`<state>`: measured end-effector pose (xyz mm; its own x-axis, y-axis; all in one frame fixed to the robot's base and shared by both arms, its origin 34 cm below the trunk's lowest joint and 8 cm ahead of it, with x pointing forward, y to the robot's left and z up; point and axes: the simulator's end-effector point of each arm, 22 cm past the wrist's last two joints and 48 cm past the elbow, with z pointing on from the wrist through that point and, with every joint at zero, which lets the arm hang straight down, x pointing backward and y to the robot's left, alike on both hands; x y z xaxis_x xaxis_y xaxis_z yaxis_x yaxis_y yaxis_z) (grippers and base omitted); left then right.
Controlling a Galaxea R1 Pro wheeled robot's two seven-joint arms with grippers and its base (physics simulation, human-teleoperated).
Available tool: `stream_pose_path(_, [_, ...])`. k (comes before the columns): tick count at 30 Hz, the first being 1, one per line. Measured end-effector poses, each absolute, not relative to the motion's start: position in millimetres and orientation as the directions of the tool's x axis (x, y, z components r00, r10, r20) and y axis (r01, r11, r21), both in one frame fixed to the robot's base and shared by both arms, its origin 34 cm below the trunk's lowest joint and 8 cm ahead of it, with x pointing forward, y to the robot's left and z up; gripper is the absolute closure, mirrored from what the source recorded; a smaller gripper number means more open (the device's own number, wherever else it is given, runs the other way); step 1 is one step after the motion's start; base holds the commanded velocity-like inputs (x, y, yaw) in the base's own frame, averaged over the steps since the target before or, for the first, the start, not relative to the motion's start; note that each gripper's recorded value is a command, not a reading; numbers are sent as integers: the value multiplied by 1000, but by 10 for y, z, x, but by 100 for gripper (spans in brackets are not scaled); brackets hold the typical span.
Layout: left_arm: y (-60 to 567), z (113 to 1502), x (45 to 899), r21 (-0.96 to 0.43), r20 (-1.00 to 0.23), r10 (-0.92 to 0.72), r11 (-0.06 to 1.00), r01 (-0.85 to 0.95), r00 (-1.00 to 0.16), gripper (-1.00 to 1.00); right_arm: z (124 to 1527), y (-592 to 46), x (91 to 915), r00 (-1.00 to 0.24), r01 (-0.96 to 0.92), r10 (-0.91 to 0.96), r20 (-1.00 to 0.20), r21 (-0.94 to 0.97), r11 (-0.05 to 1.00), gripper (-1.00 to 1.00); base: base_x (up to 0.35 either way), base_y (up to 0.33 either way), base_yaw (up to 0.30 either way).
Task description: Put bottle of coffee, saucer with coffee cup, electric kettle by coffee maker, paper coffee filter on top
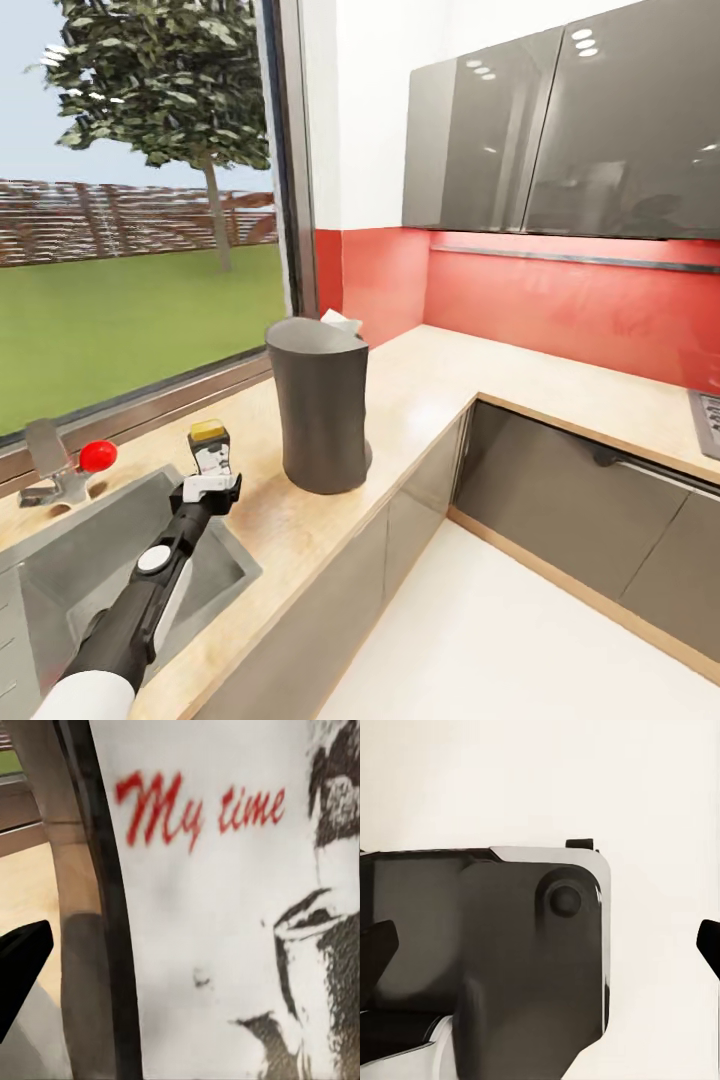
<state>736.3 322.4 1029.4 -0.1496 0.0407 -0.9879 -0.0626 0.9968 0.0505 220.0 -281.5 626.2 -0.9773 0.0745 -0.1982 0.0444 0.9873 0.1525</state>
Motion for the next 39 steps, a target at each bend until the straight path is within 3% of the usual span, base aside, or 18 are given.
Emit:
stream_pose_path(12, [3272, 10286, 7357, 56, -987, 44, 996, -72, -152, 100, 6263, -2812, 2201, -977, 44, 74, -198, 154, 987, -100, 274, -147, 7])
stream_pose_path(19, [3431, 10118, 7229, 70, -982, 46, 989, -129, -182, 100, 6261, -2810, 2201, -978, 43, 74, -197, 154, 987, -100, 47, -16, 162])
stream_pose_path(39, [3600, 10006, 7118, 59, -979, 24, 983, -172, -201, 100, 6262, -2807, 2201, -978, 43, 74, -197, 156, 987, -100, 120, 0, 5])
